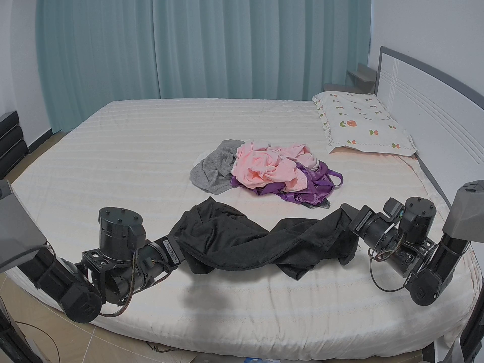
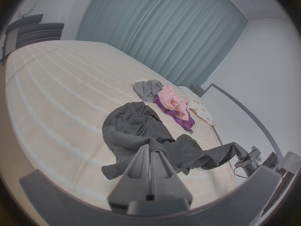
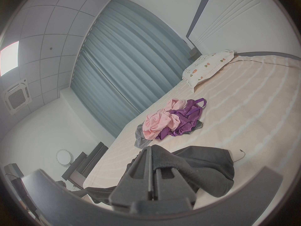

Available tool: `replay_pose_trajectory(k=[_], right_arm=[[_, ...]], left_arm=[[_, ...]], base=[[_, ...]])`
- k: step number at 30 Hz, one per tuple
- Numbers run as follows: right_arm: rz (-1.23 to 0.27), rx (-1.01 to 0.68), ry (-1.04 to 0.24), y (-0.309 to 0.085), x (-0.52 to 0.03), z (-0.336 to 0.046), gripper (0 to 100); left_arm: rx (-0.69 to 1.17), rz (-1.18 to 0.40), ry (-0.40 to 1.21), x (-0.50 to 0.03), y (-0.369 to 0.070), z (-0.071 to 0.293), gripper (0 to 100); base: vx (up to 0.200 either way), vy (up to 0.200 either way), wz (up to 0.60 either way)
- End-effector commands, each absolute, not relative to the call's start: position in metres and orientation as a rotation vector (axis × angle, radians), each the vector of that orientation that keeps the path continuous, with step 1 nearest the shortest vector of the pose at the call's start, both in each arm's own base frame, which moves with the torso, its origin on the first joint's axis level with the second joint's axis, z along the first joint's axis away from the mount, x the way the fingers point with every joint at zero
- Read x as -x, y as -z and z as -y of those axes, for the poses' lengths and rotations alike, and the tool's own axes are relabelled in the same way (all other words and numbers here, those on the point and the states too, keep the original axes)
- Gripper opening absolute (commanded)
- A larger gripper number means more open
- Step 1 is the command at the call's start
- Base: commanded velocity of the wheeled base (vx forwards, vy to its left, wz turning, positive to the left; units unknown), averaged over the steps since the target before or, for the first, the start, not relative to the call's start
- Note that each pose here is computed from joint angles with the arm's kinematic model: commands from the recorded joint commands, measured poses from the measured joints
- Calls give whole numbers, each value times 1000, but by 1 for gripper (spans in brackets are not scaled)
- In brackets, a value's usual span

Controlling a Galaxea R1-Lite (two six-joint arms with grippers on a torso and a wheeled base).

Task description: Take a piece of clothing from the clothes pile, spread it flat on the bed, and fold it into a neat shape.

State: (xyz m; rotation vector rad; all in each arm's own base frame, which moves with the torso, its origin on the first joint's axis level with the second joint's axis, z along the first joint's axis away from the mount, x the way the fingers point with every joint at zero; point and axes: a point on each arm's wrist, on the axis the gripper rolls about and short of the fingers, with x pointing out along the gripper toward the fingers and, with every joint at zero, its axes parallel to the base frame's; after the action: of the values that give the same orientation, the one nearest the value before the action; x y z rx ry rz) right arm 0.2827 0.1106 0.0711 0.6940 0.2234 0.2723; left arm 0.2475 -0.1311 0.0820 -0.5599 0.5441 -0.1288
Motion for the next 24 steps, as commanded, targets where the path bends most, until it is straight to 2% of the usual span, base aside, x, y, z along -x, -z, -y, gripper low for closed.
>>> replay_pose_trajectory(k=[1, 10, 24], right_arm=[[-194, -701, -286, -83, -273, -108, 0], [-160, -710, -335, -102, -254, -110, 0], [-165, -711, -338, -101, -254, -112, 0]], left_arm=[[574, -554, 117, -247, -80, 129, 0], [595, -521, 130, -242, -91, 126, 0], [618, -466, 151, -241, -99, 125, 0]], base=[[-200, 0, 0], [-200, 0, 0], [0, 0, 0]])
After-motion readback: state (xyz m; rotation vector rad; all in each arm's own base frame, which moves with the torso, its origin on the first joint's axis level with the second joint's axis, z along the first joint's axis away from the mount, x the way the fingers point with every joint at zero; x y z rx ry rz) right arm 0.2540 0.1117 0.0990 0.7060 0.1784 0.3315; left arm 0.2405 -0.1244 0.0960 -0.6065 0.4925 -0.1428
